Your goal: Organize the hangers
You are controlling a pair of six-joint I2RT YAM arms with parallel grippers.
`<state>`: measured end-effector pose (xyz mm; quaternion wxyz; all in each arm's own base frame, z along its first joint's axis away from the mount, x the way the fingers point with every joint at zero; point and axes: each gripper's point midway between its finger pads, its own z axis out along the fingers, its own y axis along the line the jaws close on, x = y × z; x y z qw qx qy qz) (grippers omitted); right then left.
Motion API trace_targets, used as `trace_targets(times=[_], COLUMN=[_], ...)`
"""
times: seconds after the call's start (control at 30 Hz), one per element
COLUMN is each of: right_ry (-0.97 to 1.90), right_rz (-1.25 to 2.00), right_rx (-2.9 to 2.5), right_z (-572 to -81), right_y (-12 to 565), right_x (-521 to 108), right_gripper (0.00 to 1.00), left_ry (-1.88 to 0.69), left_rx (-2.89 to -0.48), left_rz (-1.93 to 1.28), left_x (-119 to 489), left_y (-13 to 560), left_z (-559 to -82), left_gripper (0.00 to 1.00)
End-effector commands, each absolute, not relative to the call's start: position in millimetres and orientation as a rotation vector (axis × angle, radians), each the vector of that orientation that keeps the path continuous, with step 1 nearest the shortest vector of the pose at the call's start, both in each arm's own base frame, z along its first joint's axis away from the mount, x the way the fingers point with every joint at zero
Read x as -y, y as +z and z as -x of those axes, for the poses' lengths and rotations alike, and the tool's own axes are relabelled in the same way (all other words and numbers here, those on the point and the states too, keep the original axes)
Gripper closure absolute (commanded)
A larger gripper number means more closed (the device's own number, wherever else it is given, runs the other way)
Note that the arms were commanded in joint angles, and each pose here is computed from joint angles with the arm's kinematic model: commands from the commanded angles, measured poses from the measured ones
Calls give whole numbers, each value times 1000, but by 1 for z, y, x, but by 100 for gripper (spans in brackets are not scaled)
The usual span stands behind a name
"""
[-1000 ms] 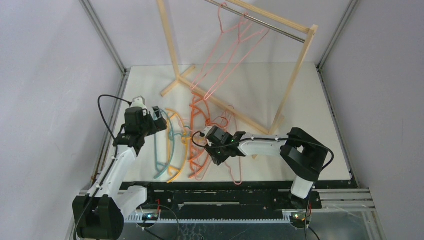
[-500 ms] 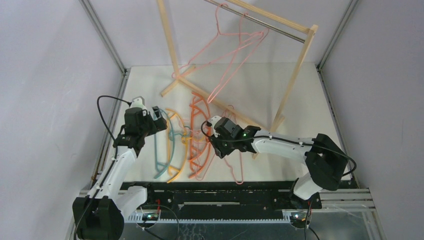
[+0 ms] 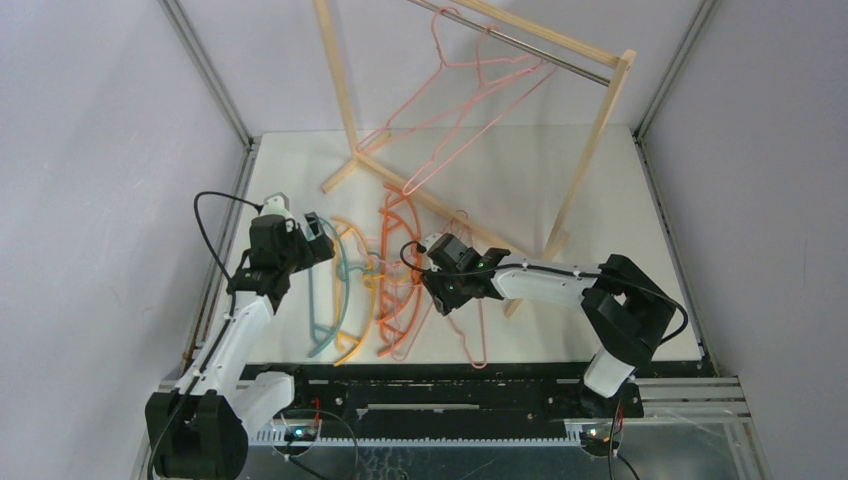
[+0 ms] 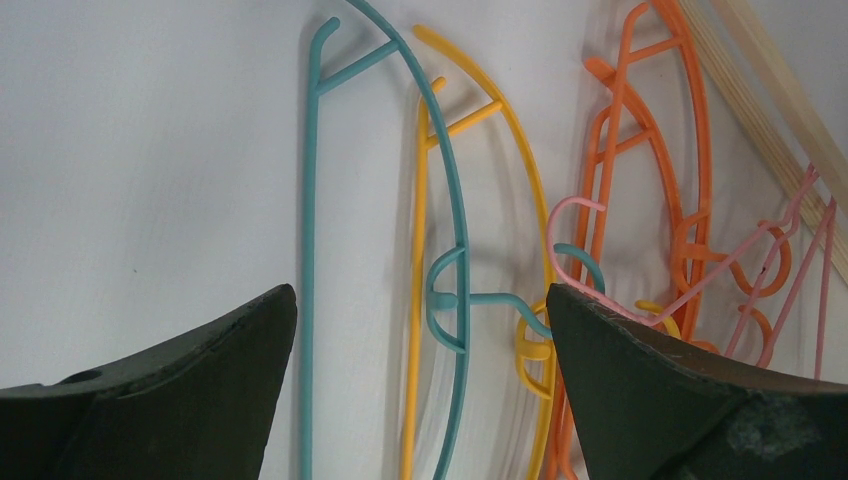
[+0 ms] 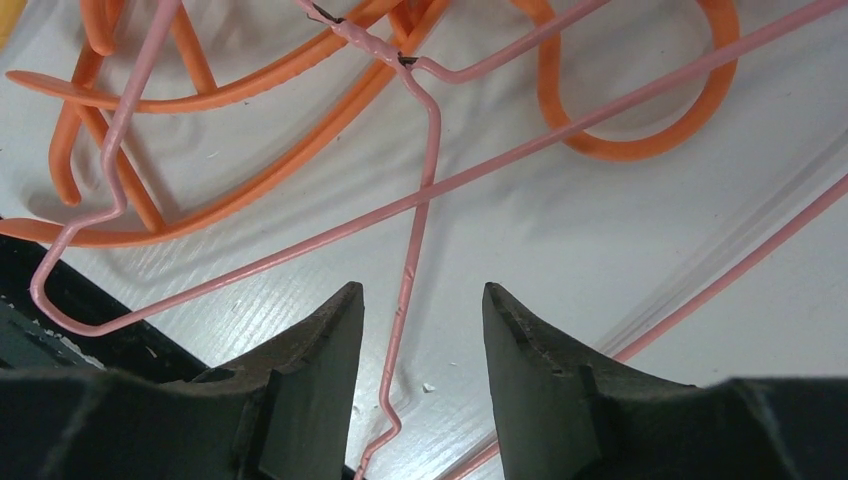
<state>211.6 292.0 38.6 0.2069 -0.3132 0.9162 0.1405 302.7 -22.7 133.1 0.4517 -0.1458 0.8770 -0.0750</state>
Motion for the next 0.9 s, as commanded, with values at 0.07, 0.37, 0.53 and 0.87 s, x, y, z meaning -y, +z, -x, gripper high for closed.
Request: trace_targets(times=[0.07,0.37,0.53,0.87], right_ry=[443,433,438,487], right_rz=[856,864,867,858], right_rx=[-2549,-2584,-2595,-2530], right_z=[-211,-203,-200,-200], right_y=[30,11,12,50], right_x=[-304,-301,-299,-296], right_gripper=[45,52,70,98], left_ry=[-192,-183,-184,-187], left_rx=[-2117,-2126,-2120,-2106], left_rz=[348,337,341,351], left_x=[24,23,23,22], left_y=[147,147,149,151], left_z=[-310,-307,-306,-304], left_gripper=[0,0,0,0])
